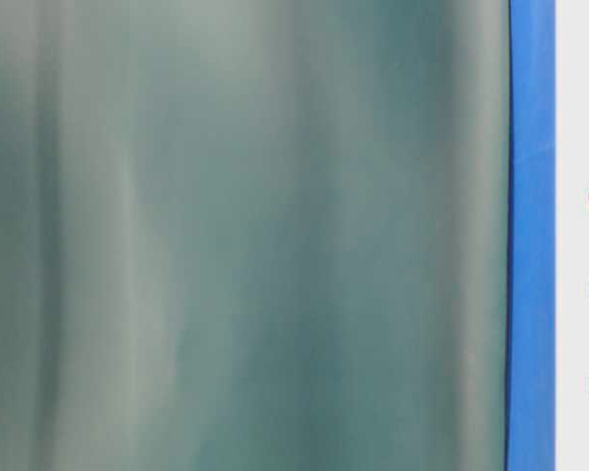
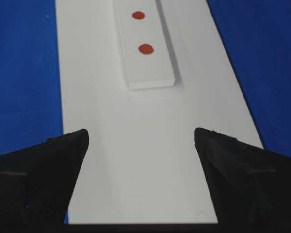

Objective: Touch the tip of the soldering iron to the mark.

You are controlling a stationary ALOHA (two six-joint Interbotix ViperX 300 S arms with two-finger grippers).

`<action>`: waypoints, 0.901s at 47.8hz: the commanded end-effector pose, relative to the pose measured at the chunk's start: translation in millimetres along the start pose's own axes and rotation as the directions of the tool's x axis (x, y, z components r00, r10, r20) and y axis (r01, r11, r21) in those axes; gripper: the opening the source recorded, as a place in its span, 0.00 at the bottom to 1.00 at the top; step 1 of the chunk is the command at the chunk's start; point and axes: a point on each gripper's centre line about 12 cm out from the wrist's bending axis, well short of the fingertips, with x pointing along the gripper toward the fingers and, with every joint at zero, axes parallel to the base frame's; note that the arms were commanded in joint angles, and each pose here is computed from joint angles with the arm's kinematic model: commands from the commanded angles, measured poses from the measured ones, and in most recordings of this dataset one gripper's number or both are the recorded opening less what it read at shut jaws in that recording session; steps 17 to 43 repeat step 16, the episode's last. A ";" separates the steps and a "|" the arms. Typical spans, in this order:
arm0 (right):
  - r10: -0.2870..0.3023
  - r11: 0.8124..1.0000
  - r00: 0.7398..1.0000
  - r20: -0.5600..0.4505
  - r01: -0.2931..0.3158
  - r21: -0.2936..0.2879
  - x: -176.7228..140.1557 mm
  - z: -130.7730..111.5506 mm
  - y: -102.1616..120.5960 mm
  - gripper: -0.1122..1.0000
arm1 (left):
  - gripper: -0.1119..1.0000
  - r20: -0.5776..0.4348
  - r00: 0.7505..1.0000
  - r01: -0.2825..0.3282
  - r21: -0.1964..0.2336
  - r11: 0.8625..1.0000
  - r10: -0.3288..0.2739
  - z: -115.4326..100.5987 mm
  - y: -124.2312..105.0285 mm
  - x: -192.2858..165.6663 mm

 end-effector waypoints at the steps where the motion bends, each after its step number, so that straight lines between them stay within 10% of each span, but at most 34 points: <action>1: 0.004 1.000 1.000 0.009 -0.004 0.004 0.5 3.8 0.8 0.81 | 0.10 0.009 1.000 -0.001 0.002 1.000 0.001 3.4 0.2 1.4; 43: 0.002 1.000 1.000 0.010 -0.002 0.001 0.5 3.8 0.5 0.81 | 0.10 0.011 1.000 -0.001 0.003 1.000 0.001 4.0 0.2 1.6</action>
